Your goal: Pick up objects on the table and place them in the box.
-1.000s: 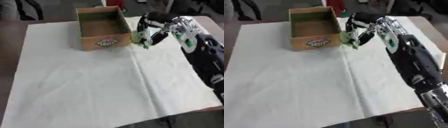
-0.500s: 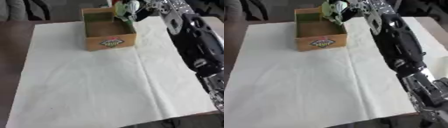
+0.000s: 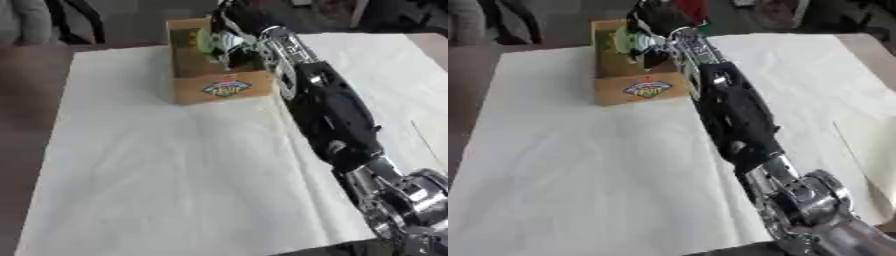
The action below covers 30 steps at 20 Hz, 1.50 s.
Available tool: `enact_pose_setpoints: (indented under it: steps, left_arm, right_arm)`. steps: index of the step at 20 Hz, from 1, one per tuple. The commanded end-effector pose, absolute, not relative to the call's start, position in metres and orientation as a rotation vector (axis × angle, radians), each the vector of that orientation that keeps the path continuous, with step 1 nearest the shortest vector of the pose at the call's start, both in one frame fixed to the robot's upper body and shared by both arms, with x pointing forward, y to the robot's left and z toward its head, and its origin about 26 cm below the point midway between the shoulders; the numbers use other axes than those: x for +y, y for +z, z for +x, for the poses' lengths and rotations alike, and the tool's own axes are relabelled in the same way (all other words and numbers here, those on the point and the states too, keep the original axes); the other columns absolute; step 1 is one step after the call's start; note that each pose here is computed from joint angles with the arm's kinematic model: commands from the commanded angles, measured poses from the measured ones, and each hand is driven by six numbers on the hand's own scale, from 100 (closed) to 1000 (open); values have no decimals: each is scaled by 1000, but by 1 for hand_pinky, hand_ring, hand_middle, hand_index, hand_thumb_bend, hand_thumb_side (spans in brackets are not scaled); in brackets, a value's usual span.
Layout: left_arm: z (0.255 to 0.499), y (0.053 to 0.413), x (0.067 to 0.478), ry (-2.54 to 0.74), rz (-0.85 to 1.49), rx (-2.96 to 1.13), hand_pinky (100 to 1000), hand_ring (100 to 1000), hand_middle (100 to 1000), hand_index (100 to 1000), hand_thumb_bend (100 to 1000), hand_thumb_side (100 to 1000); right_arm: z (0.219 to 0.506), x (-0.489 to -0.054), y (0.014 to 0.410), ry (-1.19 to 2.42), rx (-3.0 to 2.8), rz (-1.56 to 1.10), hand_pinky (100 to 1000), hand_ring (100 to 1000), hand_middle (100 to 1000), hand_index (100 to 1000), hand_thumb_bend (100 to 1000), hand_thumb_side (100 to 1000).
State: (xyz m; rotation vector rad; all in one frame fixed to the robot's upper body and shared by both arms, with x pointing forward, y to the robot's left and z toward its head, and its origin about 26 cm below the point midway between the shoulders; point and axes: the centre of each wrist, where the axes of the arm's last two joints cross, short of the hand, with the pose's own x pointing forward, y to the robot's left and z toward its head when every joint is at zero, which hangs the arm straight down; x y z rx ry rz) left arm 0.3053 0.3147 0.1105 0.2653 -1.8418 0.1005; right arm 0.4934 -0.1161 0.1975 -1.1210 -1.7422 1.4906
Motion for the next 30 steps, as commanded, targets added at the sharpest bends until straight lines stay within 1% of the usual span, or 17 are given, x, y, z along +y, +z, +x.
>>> enact_pose_setpoints:
  steps: [1,3,6,10,12,14,15,16,17,18,21,23,26,28,30]
  left_arm:
    - [307,119,314,94,260,-1871,759,655,621,613,188,440]
    - [307,119,314,95,256,-1871,759,654,621,613,189,441]
    - [307,119,313,96,254,-1870,760,654,621,613,188,441]
    - [307,119,313,97,252,-1872,760,654,621,613,189,440]
    - [307,119,313,98,253,-1872,759,653,621,612,190,440]
    - [307,119,313,99,252,-1872,759,653,621,612,191,439]
    - [307,119,312,99,251,-1872,759,653,620,612,191,439]
    - [308,120,312,98,250,-1873,759,653,621,612,191,439]
    - [308,120,312,98,249,-1873,759,653,620,612,191,438]
    - [308,120,312,98,249,-1873,759,653,620,612,191,439]
    - [308,120,312,98,248,-1873,760,653,620,612,192,439]
    - [307,119,312,99,249,-1872,759,652,620,612,193,438]
    - [307,119,312,99,249,-1872,759,652,620,612,193,438]
    - [307,119,312,99,249,-1872,759,652,620,612,194,438]
    - [307,119,312,100,249,-1871,759,652,620,612,194,438]
  right_arm:
    - [494,-110,200,1421,-1746,-1213,661,576,378,428,180,100]
    - [493,-106,195,1362,-1738,-1263,660,579,398,457,217,100]
    - [492,-102,189,1277,-1719,-1342,657,574,407,472,239,100]
    - [491,-100,182,1161,-1674,-1416,656,570,421,481,244,100]
    - [492,-102,179,1120,-1643,-1434,657,574,442,503,249,100]
    - [492,-104,177,1082,-1617,-1447,662,584,474,540,256,100]
    - [492,-105,176,1065,-1605,-1455,667,596,506,581,263,100]
    - [493,-106,176,1046,-1595,-1463,670,603,518,597,265,100]
    - [492,-106,175,1032,-1587,-1469,683,634,593,667,293,100]
    - [492,-106,175,1022,-1579,-1473,690,650,622,698,308,100]
    - [492,-105,175,1013,-1568,-1477,722,709,751,809,396,100]
    - [492,-104,175,1017,-1562,-1478,727,719,776,835,408,100]
    - [492,-104,175,1018,-1557,-1476,734,732,797,851,423,107]
    - [492,-104,176,1016,-1557,-1474,740,741,813,862,445,171]
    - [492,-104,176,1012,-1557,-1470,741,740,814,864,453,196]
